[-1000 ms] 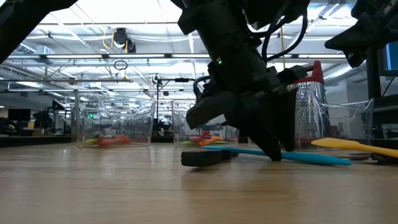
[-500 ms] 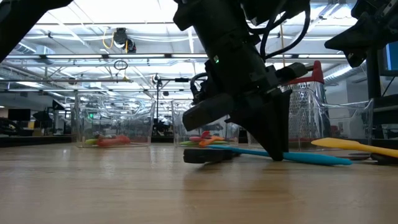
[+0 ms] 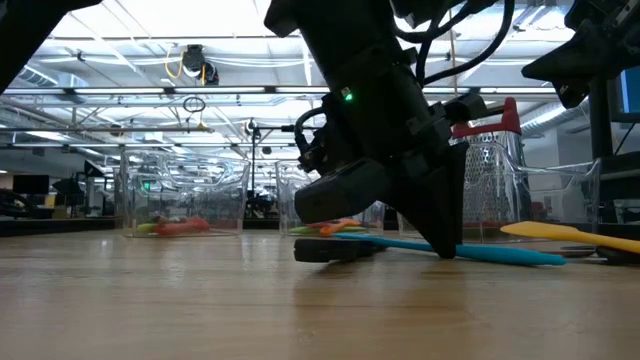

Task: Pick & Place Kitchen Items
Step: Put the blue spatula into the middle bin

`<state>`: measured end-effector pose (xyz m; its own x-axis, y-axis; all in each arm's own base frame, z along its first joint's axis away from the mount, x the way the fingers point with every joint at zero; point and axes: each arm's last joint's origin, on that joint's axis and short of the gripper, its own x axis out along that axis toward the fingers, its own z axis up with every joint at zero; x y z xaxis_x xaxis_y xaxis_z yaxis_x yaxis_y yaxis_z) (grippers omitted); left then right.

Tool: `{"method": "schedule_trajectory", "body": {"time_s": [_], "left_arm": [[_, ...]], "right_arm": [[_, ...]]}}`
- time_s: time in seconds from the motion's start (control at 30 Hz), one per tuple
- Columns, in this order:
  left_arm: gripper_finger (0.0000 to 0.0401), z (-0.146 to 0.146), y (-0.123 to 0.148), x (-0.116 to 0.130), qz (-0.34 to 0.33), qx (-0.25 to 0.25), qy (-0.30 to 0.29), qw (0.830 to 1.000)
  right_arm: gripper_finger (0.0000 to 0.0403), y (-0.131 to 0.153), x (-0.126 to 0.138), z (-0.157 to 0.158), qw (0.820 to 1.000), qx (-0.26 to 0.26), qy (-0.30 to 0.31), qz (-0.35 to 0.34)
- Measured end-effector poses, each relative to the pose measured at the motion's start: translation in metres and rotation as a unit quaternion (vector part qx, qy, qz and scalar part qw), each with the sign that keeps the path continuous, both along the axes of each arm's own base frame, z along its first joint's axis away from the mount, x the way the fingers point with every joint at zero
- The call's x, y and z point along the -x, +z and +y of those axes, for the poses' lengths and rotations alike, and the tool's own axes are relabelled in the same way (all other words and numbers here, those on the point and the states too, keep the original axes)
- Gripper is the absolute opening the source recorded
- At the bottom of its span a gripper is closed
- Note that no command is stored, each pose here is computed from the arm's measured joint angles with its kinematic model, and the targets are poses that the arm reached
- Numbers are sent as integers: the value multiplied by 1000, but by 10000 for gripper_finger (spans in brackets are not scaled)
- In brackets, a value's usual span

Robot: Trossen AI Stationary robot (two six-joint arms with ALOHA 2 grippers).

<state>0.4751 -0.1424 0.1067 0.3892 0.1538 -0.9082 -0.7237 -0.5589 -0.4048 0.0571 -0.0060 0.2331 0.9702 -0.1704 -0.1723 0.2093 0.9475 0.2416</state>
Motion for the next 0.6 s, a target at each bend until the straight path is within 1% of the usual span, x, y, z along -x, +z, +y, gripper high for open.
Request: {"method": "schedule_trajectory", "body": {"time_s": [0.17, 0.3, 0.47, 0.6], "left_arm": [[3, 0, 0, 0, 0, 2, -1, 1000], [13, -1, 0, 0, 0, 2, -6, 1000], [40, 2, 1, -4, -17, -7, -17, 1000], [77, 3, 1, -6, -20, -11, -25, 999]], "right_arm": [[4, 0, 0, 0, 1000, 0, 0, 0], [4, 0, 0, 0, 1000, 0, 0, 0], [4, 0, 0, 0, 1000, 0, 0, 0], [4, 0, 0, 0, 1000, 0, 0, 0]]}}
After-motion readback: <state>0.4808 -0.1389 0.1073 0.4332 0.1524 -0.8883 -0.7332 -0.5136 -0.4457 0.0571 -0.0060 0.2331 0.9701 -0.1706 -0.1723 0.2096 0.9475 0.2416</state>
